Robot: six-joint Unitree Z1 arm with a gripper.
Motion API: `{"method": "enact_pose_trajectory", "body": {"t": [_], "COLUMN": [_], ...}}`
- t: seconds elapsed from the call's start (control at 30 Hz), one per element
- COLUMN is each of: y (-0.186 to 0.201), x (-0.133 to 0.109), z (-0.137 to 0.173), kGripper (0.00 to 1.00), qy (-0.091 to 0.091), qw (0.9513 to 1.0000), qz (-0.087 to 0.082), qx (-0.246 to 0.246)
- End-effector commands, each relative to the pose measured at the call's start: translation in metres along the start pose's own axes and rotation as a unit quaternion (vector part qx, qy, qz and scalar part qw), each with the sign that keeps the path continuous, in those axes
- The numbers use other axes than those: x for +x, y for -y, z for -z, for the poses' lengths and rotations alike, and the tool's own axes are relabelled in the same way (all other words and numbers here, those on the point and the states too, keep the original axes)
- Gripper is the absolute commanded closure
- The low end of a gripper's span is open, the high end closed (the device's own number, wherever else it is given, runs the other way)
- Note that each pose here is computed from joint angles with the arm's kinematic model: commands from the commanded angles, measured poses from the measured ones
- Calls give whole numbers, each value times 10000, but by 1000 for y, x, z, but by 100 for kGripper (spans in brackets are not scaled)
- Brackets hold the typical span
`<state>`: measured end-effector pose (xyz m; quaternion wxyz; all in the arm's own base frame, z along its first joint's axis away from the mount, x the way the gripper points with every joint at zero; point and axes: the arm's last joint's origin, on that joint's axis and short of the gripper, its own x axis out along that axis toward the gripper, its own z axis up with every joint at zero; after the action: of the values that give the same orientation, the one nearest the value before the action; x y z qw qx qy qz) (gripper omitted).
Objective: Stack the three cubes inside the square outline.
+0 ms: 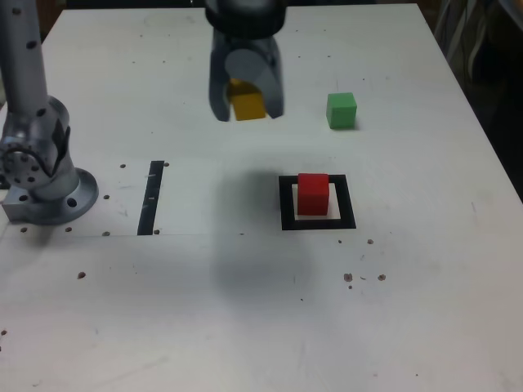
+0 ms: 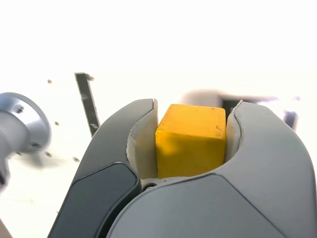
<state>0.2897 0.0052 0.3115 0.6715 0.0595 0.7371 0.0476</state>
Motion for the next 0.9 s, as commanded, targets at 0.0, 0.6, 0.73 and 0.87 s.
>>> {"method": "enact_pose_trajectory", "body": {"t": [0.0,0.6,0.73,0.87], "y": [22,64,62,60], "x": [-6,23,32,38], "z": [-15,-80,-84,-87], "kGripper": [85,84,84,84], "qy": [50,-300,-423,-495], "qw": [9997,9977,9973,9970], "qz": [34,103,99,116], "qx": [231,607,592,587]}}
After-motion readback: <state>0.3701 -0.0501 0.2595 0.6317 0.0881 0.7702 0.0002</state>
